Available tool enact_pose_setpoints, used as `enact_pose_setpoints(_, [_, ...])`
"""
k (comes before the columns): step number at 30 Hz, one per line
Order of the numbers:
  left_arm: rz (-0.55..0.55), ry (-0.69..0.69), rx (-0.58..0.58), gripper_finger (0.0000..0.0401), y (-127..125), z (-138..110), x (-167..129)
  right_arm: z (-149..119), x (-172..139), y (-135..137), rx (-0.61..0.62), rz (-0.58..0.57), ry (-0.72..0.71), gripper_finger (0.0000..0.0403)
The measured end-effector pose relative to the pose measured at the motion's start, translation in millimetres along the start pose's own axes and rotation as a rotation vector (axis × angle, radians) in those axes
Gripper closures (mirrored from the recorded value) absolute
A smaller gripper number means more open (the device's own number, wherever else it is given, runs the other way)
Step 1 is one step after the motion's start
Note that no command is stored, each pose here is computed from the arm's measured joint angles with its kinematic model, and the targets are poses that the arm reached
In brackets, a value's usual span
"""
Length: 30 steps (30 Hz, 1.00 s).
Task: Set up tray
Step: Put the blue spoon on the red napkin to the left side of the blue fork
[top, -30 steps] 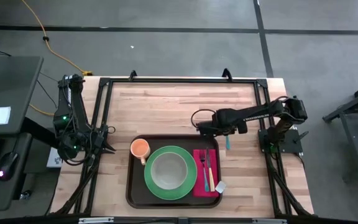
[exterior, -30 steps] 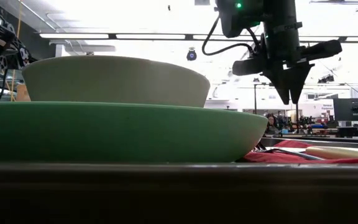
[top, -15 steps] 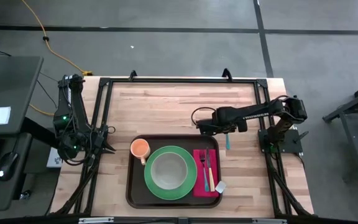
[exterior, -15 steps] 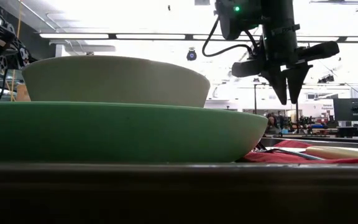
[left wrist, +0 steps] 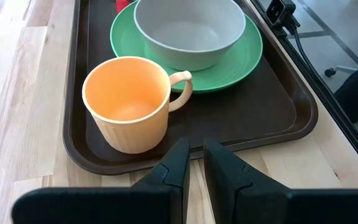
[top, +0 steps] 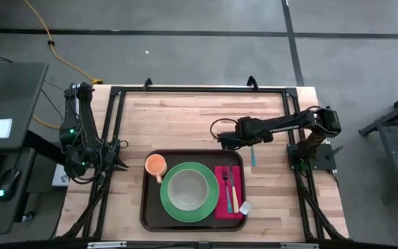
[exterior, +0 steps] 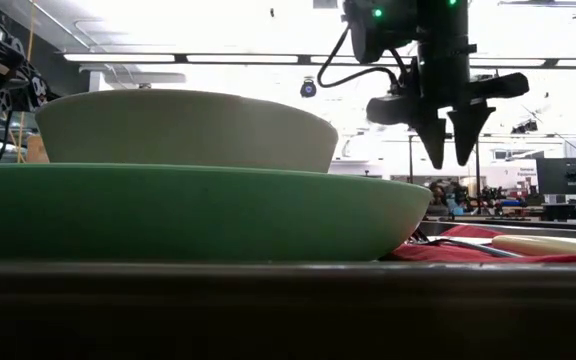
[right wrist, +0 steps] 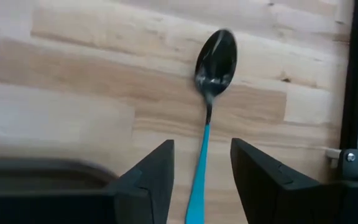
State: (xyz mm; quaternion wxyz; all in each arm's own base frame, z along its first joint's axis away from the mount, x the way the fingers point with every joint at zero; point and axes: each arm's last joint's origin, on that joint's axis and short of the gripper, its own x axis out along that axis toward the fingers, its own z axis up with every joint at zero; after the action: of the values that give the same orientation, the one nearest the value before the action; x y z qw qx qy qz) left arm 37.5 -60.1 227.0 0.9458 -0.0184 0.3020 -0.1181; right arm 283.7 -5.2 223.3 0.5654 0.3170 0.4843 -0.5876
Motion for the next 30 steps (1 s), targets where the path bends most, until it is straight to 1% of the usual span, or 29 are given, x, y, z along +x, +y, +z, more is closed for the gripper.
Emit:
enact_pose_setpoints(5, [0.000,0.000,0.000,0.0322,0,0,0,-3,-1,1,-0.025,0.008,0.026,0.0261])
enact_pose_setpoints(11, [0.002,0.000,0.001,0.0322,0,0,0,6,4,-1,0.014,0.000,0.082,0.0262])
enact_pose_setpoints(13, [0.002,0.001,0.002,0.0322,0,0,0,8,12,-2,0.027,-0.011,0.101,0.0262])
enact_pose_setpoints(16, [0.002,0.001,0.002,0.0322,0,0,0,7,32,-5,0.029,-0.019,0.166,0.0263])
enact_pose_setpoints(20, [0.003,0.001,0.002,0.0322,0,0,0,2,57,-13,0.073,-0.042,0.215,0.0263])
enact_pose_setpoints(23, [0.003,0.000,0.002,0.0322,0,0,0,1,65,-15,0.092,-0.014,0.213,0.0264])
enact_pose_setpoints(30, [0.003,0.000,-0.008,0.0322,0,0,0,4,85,-12,0.090,0.121,0.206,0.0274])
